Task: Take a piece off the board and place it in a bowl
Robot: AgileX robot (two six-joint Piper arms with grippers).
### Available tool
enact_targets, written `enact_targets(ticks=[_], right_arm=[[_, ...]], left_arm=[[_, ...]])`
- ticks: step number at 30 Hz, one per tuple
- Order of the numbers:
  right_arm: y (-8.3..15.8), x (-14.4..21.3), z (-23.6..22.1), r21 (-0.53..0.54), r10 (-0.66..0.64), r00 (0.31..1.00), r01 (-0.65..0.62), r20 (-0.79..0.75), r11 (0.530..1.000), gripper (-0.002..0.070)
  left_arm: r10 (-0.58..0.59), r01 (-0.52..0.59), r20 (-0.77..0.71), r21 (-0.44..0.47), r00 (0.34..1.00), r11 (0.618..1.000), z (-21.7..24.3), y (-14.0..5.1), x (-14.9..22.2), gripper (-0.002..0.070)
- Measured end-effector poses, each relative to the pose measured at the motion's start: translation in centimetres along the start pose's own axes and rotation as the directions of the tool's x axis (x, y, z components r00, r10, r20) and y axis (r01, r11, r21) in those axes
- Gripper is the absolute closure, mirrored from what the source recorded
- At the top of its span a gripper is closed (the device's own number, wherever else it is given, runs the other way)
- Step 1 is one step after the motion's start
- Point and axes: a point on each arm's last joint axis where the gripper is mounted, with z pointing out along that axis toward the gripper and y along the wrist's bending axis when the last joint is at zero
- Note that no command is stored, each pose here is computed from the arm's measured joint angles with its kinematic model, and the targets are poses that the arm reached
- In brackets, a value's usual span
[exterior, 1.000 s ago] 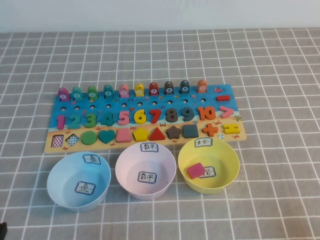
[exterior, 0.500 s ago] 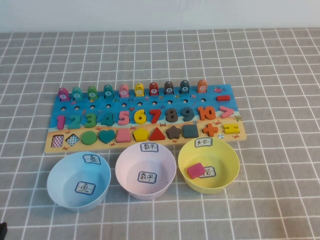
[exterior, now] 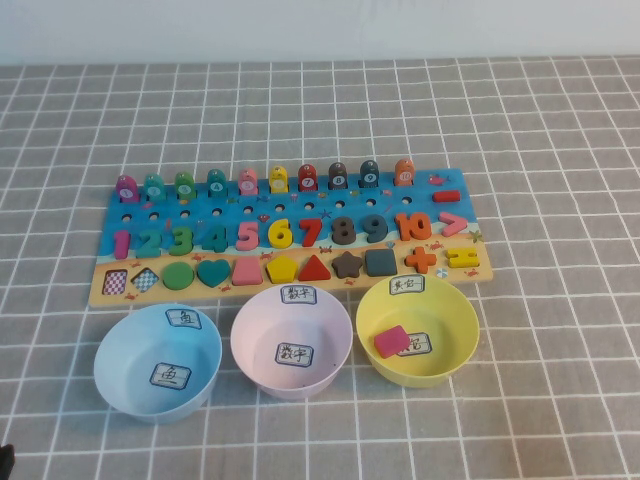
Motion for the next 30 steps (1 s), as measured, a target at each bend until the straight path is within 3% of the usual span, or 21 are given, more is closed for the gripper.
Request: enact_targets(ticks=[4, 11, 24, 30], right_arm=[[1.6, -1.2, 0.9, 0.046, -0.06, 0.976, 0.071, -0.208, 0.996, 0.0694], [2.6, -2.9, 3.0, 0.121, -0.107, 0.868, 0.187, -0.485, 0.975, 0.0694], [3.4, -6.2, 9.1, 0.159, -0.086, 0.692, 0.282, -0.716, 0.946, 0.0694], [3.6, -7.4, 12.6, 0.148, -0.087, 0.646, 0.3, -0.758, 0.943, 0.0694]], left_arm=[[0.0, 0.0, 0.0, 0.0, 1.0, 1.0, 0.0, 0.0, 0.0, 0.0678], [0.0, 0.0, 0.0, 0.0, 1.0, 1.0, 0.0, 0.0, 0.0, 0.0678], [0.0, 0.0, 0.0, 0.0, 1.0, 1.0, 0.0, 0.0, 0.0, 0.0678], [0.0, 0.0, 0.0, 0.0, 1.0, 1.0, 0.0, 0.0, 0.0, 0.0678]])
